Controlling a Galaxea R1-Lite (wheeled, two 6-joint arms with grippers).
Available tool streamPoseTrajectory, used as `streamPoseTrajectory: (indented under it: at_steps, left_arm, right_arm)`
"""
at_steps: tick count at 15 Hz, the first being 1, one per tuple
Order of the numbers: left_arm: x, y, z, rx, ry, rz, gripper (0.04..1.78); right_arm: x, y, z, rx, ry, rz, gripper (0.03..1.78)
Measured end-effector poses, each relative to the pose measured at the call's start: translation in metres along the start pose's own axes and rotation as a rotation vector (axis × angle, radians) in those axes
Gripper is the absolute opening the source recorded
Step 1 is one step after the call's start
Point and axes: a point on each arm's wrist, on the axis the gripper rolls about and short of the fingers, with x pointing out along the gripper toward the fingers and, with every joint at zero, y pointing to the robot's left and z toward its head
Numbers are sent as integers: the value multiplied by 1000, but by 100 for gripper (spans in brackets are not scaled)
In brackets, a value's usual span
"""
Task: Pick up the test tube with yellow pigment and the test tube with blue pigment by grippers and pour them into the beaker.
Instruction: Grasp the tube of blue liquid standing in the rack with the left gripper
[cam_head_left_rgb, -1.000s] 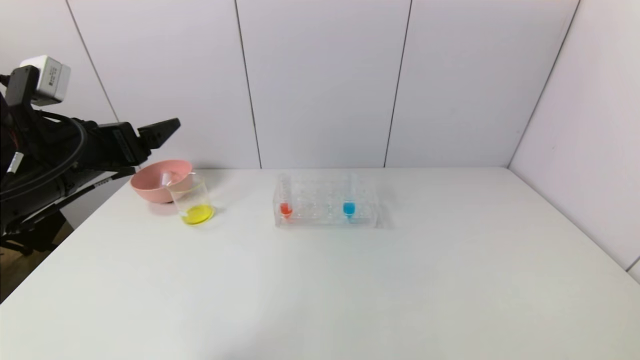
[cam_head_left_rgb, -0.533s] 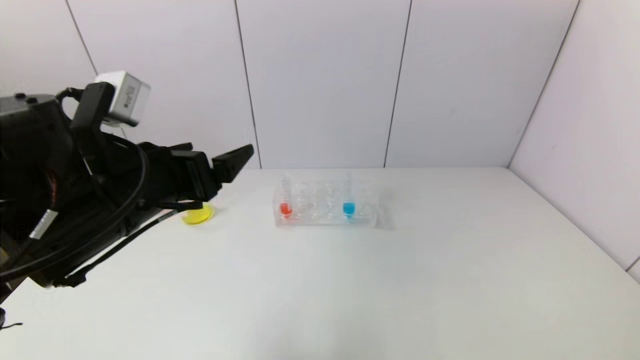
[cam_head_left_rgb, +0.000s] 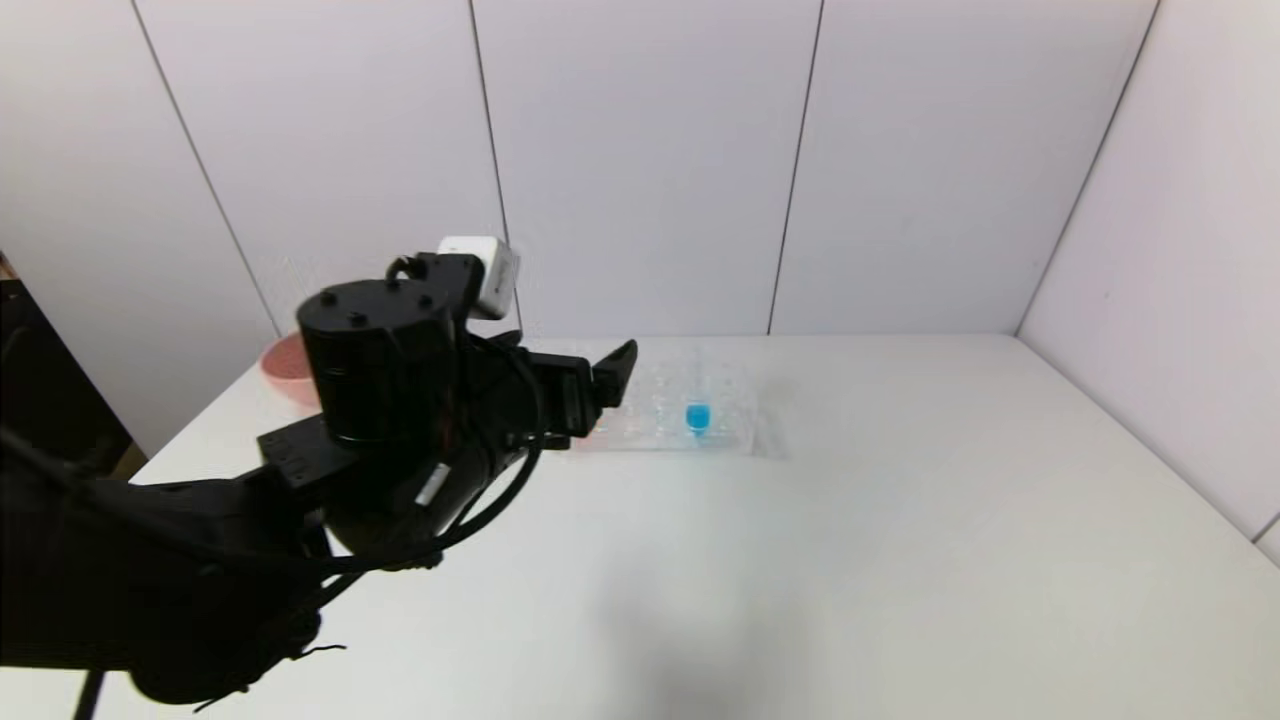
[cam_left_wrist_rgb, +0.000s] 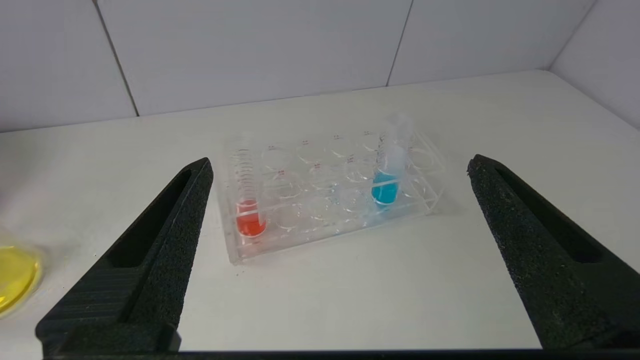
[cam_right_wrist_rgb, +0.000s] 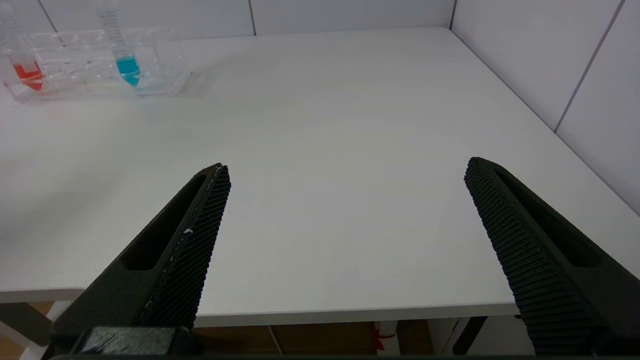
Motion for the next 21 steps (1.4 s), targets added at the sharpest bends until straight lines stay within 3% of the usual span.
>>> streamPoseTrajectory:
  at_steps: [10, 16, 21]
  left_arm:
    - [101, -49, -63, 6, 32, -55, 178]
    - [143, -49, -99, 24, 84, -24, 178]
    - [173, -41, -107, 26, 96, 18, 178]
  right_arm:
    - [0, 0, 0, 0, 0, 0, 171]
    - [0, 0, 0, 0, 0, 0, 171]
    - [0, 0, 0, 0, 0, 0, 171]
